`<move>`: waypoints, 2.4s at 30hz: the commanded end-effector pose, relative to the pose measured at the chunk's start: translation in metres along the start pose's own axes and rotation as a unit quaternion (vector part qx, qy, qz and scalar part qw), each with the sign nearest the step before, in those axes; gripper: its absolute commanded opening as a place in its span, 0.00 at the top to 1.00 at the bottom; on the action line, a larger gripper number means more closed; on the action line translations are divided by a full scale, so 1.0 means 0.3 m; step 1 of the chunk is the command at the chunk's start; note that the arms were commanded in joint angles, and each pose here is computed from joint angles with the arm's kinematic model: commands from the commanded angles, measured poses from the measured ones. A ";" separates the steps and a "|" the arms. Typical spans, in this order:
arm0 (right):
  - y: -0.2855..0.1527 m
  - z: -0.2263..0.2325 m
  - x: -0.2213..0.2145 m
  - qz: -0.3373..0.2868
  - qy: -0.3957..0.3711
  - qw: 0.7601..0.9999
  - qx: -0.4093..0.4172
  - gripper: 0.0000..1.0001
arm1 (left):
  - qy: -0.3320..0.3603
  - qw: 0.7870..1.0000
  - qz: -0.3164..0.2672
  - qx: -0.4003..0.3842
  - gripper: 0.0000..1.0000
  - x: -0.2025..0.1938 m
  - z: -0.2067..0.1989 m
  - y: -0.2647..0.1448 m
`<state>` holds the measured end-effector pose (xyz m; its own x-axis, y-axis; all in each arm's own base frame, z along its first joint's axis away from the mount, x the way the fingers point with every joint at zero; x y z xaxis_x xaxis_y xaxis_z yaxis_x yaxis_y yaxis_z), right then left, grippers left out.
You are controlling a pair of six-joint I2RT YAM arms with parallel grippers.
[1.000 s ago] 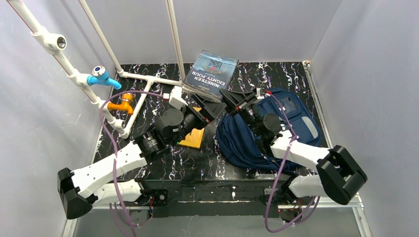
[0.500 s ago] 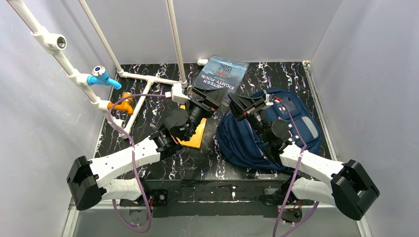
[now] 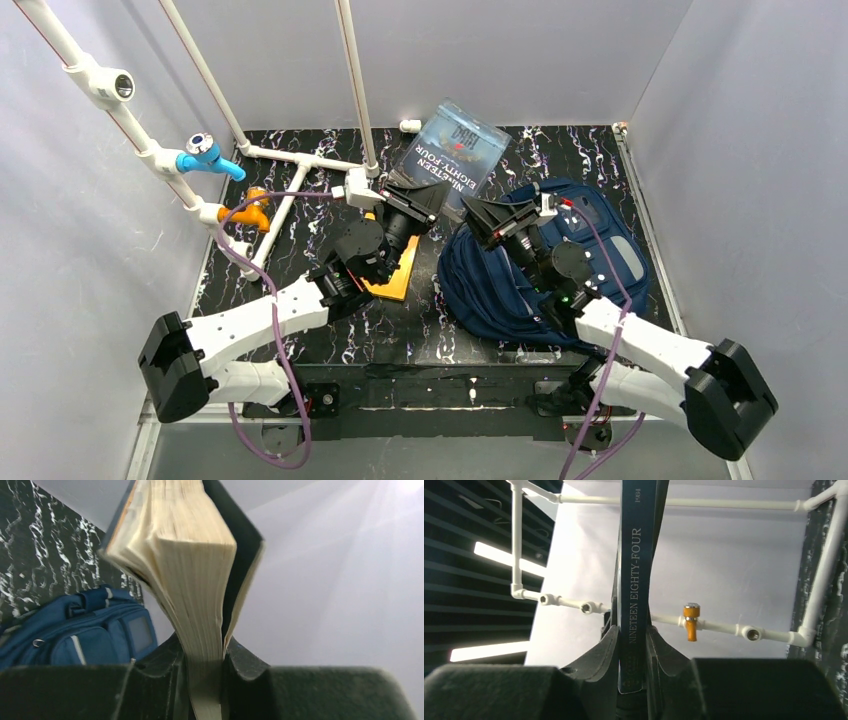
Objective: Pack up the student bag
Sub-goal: Pick up the book from the center of the board, then place the book in the student bag.
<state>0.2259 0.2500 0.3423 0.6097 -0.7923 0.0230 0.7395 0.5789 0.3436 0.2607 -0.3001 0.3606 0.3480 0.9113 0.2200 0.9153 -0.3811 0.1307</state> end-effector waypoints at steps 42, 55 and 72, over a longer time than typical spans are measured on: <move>-0.431 -0.574 -0.031 0.343 -0.730 0.274 -0.524 0.25 | 0.296 0.933 0.133 0.157 1.00 0.283 0.289 -0.578; -0.453 -0.664 -0.058 0.359 -0.719 0.293 -0.517 0.19 | 0.277 0.934 0.158 0.158 1.00 0.251 0.285 -0.580; -0.337 -0.401 0.019 0.252 -0.758 0.341 -0.495 0.99 | 0.255 0.931 0.206 0.160 1.00 0.182 0.256 -0.559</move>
<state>0.1789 0.2098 0.1238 0.4954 0.7931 0.3542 0.7611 -0.1998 -0.6171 0.1382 -0.1613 0.2283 0.6533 0.3928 0.6472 0.7482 -0.4657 -0.4726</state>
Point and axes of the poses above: each gripper's point midway between its finger pads, its own y axis out along the fingers, its own z axis along the line the jaws close on, x = y × z, the point moved 3 cm from there along -y, back along the fingers, and after that the axes turned 8 degrees about -y, right-handed, at the moved point
